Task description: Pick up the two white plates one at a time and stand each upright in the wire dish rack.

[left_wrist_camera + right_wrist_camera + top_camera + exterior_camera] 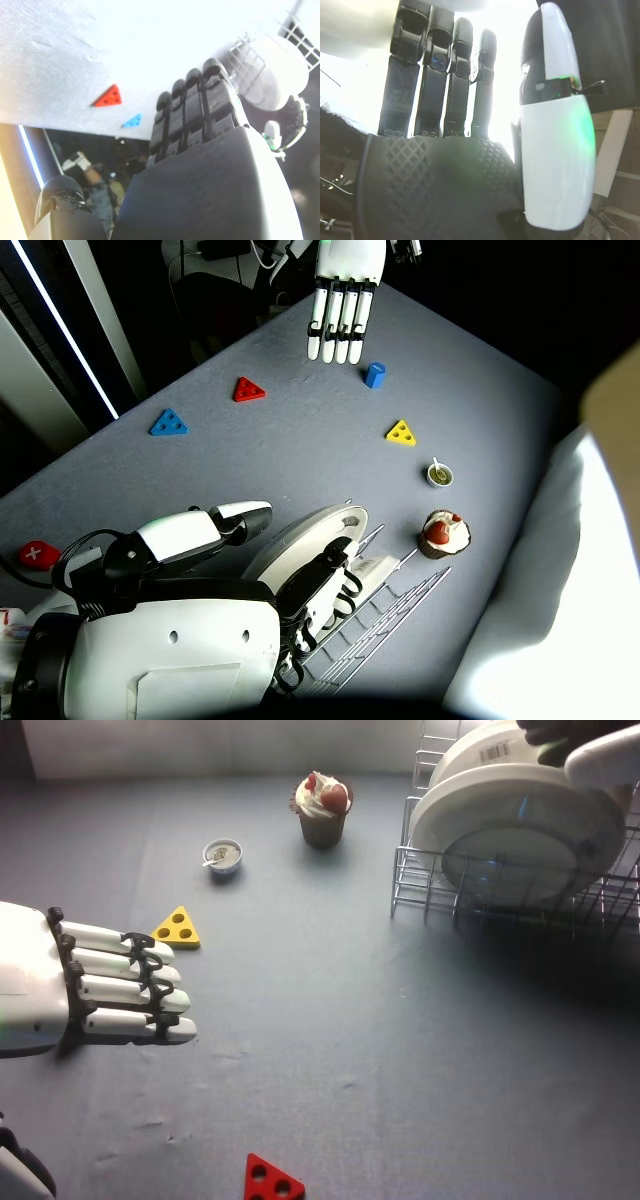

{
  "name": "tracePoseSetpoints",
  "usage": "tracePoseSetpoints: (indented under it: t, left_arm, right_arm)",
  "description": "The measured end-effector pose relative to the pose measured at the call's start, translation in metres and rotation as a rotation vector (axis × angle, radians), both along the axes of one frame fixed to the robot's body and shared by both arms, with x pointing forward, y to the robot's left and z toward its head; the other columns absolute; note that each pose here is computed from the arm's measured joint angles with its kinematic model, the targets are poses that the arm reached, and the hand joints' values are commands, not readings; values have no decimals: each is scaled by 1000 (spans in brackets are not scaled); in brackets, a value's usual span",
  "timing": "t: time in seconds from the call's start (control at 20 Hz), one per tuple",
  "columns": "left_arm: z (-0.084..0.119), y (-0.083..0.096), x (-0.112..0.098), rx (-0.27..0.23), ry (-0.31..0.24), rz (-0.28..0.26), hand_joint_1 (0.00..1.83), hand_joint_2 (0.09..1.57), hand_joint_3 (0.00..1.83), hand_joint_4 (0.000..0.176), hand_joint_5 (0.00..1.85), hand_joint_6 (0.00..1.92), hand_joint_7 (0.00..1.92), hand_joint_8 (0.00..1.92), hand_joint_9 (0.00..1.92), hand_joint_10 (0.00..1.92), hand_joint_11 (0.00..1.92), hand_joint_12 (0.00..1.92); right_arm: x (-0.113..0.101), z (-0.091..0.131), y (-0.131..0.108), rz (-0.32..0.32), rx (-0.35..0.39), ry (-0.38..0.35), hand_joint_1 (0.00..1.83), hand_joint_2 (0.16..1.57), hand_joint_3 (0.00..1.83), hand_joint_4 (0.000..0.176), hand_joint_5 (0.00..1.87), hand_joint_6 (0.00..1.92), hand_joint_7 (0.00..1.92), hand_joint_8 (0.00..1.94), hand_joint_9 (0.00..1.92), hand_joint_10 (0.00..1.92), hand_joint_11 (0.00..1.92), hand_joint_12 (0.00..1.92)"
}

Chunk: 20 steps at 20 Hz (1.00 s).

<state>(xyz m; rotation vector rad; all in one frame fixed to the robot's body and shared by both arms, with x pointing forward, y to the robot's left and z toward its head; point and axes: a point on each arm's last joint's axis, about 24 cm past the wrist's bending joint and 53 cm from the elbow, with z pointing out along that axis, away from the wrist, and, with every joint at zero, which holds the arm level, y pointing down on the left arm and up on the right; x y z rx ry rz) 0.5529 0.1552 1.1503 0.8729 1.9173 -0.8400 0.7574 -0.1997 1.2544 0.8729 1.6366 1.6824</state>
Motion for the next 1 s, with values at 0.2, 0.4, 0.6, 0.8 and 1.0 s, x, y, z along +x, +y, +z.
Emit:
tracePoseSetpoints:
  t: [0.2, 0.4, 0.6, 0.8, 1.0]
  left_arm:
    - [0, 0, 0, 1, 0, -2, 45, 862, 1, 0, 84, 6, 75, 7, 79, 5, 65, 5]
    - [0, -1, -1, 0, 1, -3, 58, 868, 3, 0, 65, 0, 72, 3, 76, 1, 47, 0]
    - [0, -2, -2, -2, 2, -3, 57, 858, 0, 0, 71, 2, 61, 0, 68, 0, 57, 5]
    - [0, -2, -1, -1, 1, 2, 62, 868, 2, 0, 48, 7, 46, 9, 45, 7, 31, 5]
    - [0, -3, -2, -4, 3, -1, 70, 877, 4, 0, 4, 0, 3, 0, 1, 0, 0, 0]
  right_arm:
    - [-1, 10, 2, 9, 19, -38, 946, 902, 0, 0, 557, 20, 543, 5, 596, 2, 731, 4]
    - [-2, 28, 0, 13, 78, -71, 947, 932, 7, 0, 562, 14, 540, 7, 608, 14, 733, 9]
    - [-15, 64, 11, 85, 144, -167, 927, 930, 2, 0, 549, 3, 555, 12, 624, 14, 724, 9]
    - [-78, 103, 47, 349, 170, -357, 922, 934, 2, 0, 559, 5, 594, 18, 619, 5, 691, 0]
    - [-124, 68, 88, 549, -11, -417, 927, 916, 0, 0, 528, 0, 598, 9, 625, 4, 676, 0]
